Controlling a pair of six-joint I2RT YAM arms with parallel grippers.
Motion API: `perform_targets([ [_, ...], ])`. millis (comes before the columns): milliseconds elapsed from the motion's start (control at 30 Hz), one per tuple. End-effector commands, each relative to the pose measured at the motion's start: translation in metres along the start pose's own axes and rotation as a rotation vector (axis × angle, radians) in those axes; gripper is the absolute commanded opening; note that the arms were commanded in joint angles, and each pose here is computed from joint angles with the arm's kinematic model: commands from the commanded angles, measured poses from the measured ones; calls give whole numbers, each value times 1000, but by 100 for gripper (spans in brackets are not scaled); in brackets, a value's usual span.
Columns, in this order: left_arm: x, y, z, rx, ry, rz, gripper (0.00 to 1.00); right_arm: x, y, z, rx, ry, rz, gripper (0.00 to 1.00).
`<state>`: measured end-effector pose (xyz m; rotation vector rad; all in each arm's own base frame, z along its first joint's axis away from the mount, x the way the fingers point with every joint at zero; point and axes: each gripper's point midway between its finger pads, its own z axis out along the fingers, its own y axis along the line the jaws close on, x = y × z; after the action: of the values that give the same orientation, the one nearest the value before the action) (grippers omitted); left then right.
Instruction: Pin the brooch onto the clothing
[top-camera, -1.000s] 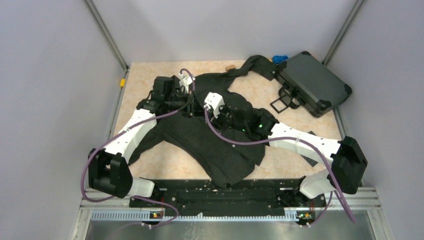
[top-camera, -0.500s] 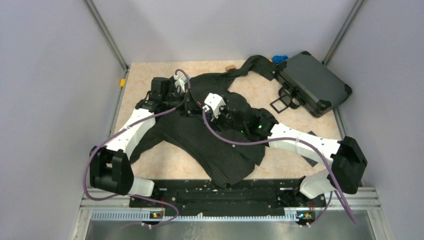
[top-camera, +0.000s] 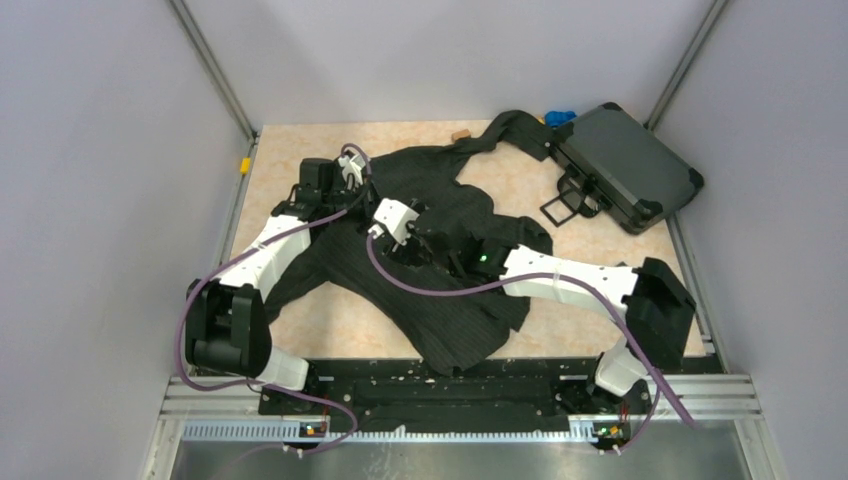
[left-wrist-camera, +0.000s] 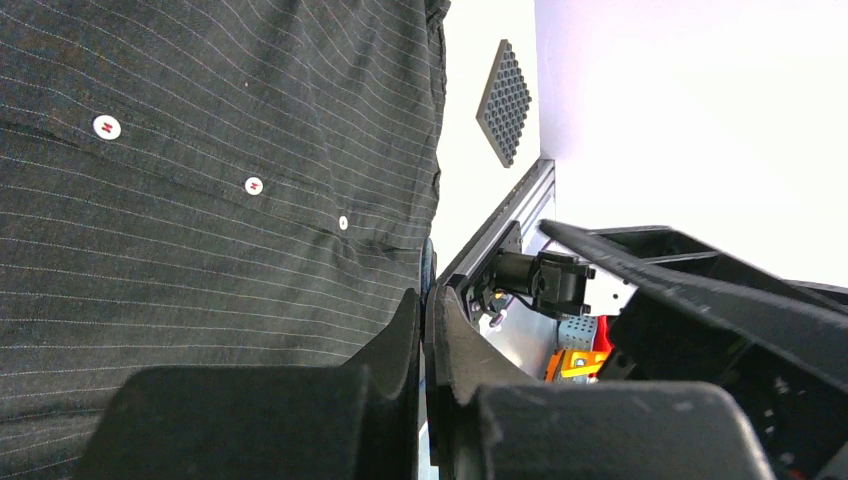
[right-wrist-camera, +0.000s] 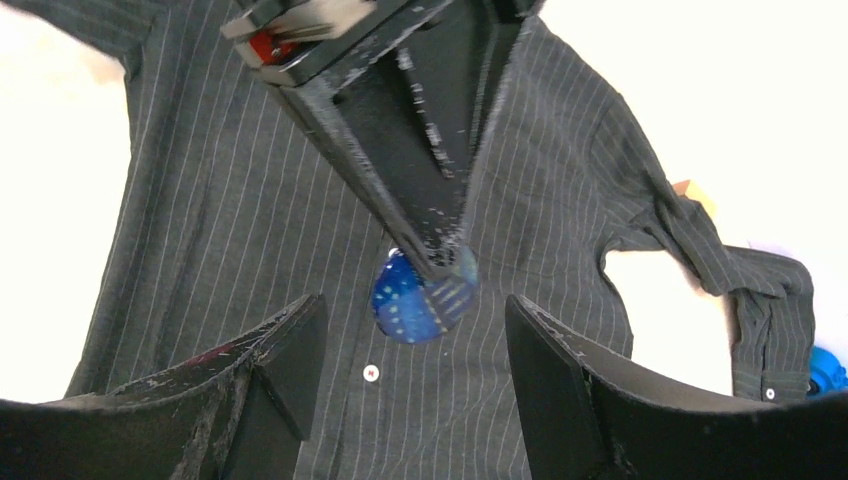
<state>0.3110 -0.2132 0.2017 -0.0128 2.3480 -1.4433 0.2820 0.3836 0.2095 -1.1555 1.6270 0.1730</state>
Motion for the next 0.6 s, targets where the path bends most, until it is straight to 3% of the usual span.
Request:
perform_targets([
  [0, -5, -5, -1, 30, -17, 12, 0, -19, -1, 8, 28, -7, -32, 66],
  [133, -5, -5, -2, 30, -19, 10, 0, -12, -3, 15, 73, 32, -49, 58],
  [367, -6, -5, -2, 34, -21, 3, 0, -7, -7, 24, 165, 68, -104, 35],
  [567, -6, -6, -2, 51, -16, -8, 0, -4, -8, 28, 218, 80, -146, 27],
])
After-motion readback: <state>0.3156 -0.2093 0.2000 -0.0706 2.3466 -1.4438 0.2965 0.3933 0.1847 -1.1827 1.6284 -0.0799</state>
